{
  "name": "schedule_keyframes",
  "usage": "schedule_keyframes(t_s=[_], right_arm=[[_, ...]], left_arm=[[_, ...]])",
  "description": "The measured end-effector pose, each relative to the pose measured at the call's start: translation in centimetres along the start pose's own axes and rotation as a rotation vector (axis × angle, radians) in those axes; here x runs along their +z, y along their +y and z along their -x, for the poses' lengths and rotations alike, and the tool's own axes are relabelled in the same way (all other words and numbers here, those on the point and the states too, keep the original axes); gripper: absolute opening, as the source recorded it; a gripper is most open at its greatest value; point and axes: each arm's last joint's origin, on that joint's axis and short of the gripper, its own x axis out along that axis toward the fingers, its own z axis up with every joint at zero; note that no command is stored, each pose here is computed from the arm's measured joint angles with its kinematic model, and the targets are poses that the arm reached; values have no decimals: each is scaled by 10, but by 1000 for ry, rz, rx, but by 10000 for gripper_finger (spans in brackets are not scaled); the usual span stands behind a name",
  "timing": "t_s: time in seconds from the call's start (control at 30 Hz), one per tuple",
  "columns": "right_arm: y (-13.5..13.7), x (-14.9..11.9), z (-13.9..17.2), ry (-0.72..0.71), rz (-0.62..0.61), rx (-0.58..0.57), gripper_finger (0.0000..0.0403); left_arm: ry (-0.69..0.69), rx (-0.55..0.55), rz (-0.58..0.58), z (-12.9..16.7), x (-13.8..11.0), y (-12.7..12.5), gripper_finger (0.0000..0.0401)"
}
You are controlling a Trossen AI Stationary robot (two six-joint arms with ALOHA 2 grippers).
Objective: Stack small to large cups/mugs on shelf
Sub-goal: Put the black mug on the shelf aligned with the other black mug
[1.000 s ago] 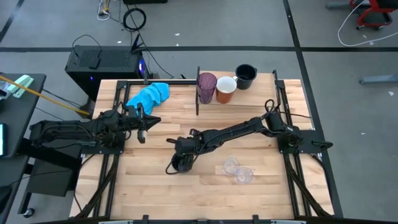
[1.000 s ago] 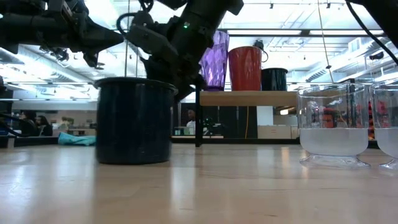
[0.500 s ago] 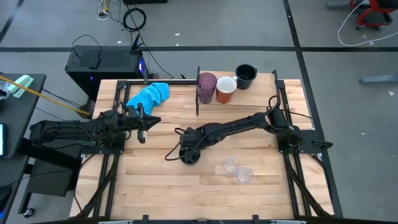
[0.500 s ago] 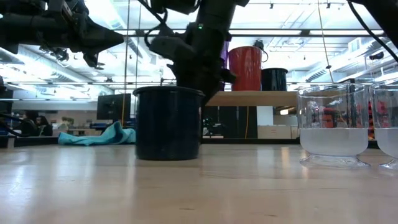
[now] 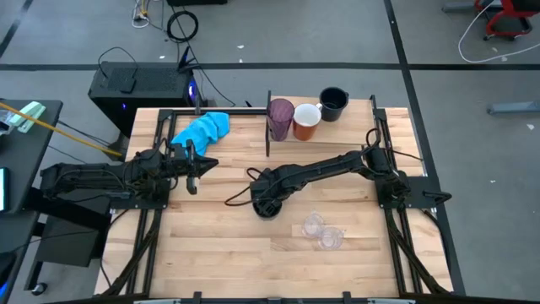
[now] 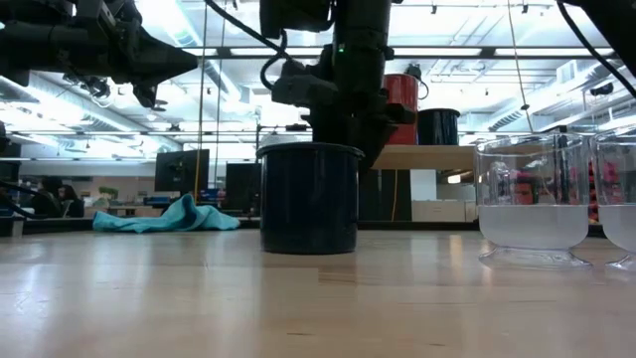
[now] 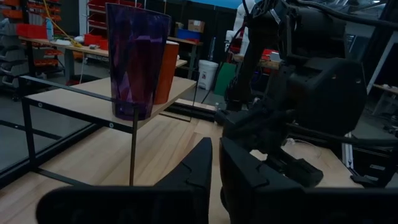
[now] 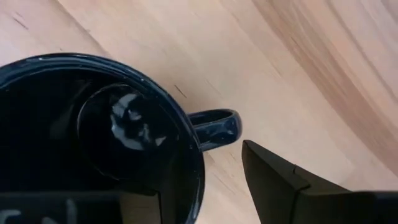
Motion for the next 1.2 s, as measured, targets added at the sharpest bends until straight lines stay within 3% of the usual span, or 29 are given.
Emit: schedule_keyframes(t_s=[0.4, 0.6, 0.93, 1.2], right_arm=[[-11, 15, 39, -134, 50, 133, 211], [-3, 20, 34, -198, 263, 166, 232], [-3, 23, 26, -188, 316, 159, 276], [-2, 17, 8, -127, 322, 166, 273]], left_arm=[[-1, 0, 0, 0, 0, 0, 30], [0, 0, 1, 0, 0, 0, 35], [0, 0, 1, 0, 0, 0, 37], [2, 0, 24, 0, 0, 0, 28]])
